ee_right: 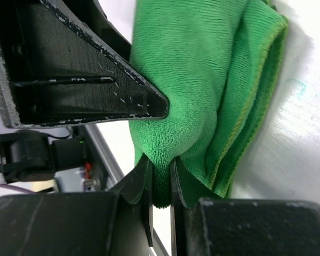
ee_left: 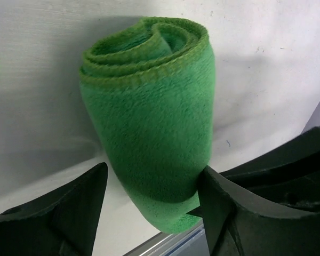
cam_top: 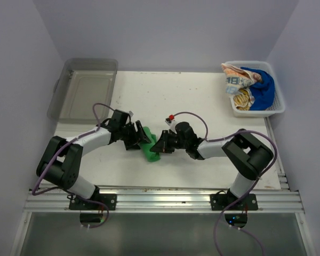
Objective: Roll the towels
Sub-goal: Roll the towel
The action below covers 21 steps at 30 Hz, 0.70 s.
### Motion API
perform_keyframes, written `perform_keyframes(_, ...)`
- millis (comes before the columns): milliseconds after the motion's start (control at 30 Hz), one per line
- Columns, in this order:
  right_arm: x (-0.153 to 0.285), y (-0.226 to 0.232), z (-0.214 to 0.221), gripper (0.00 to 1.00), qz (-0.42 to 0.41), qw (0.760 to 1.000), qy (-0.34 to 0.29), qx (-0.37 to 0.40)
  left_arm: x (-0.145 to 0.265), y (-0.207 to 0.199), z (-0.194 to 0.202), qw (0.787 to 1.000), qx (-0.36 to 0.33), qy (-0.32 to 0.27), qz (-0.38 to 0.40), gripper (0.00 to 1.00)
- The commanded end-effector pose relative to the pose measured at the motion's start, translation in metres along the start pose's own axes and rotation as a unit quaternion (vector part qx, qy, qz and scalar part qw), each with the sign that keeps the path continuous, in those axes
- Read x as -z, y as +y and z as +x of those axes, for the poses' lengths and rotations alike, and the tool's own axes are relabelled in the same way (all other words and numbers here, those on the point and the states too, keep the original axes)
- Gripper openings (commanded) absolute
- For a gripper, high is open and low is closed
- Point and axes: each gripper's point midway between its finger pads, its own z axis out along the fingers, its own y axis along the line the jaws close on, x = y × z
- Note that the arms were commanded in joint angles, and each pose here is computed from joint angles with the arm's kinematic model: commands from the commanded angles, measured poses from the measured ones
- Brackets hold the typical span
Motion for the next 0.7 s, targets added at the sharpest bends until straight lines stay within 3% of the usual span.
perform_keyframes(0,0.002,0.024,0.002,0.00,-0.088,0.995,0.018,-0.047,-0.007,-0.011,-0.012,0.999,-0.027,-0.008,0.018,0.68)
perform_keyframes(67,0.000,0.020,0.007,0.00,-0.085,0.995,0.027,-0.054,-0.011,-0.010,-0.014,1.000,-0.026,-0.010,0.014,0.60)
perform_keyframes(133,0.000,0.018,0.008,0.00,-0.078,0.995,0.030,-0.056,-0.016,-0.004,-0.017,1.000,-0.023,-0.012,0.001,0.44)
perform_keyframes(167,0.003,0.010,0.012,0.06,-0.051,0.997,0.041,-0.052,-0.017,-0.004,-0.018,1.000,-0.022,-0.012,-0.002,0.37)
perform_keyframes(200,0.005,0.003,0.014,0.20,-0.027,0.998,0.044,-0.046,-0.019,-0.002,-0.018,1.000,-0.020,-0.010,-0.007,0.25)
perform_keyframes(300,0.026,-0.018,0.005,0.40,0.089,0.996,0.028,0.007,-0.018,-0.001,-0.021,0.999,-0.023,-0.012,-0.020,0.13)
perform_keyframes(367,0.047,-0.027,-0.006,0.44,0.170,0.984,0.006,0.059,-0.015,0.003,-0.023,0.999,-0.023,-0.014,-0.038,0.13)
perform_keyframes(433,0.053,-0.009,-0.013,0.46,0.197,0.972,-0.003,0.130,-0.012,0.007,-0.023,0.998,-0.019,-0.015,-0.056,0.13)
perform_keyframes(500,0.062,-0.014,-0.017,0.50,0.269,0.946,-0.009,0.183,-0.008,0.006,-0.024,0.998,-0.015,-0.018,-0.060,0.13)
perform_keyframes(533,0.056,0.007,-0.020,0.53,0.267,0.937,-0.011,0.226,-0.008,0.007,-0.023,0.998,-0.008,-0.017,-0.064,0.13)
perform_keyframes(667,0.046,0.014,-0.015,0.59,0.317,0.897,0.008,0.309,-0.004,0.006,-0.023,0.997,0.003,-0.022,-0.067,0.14)
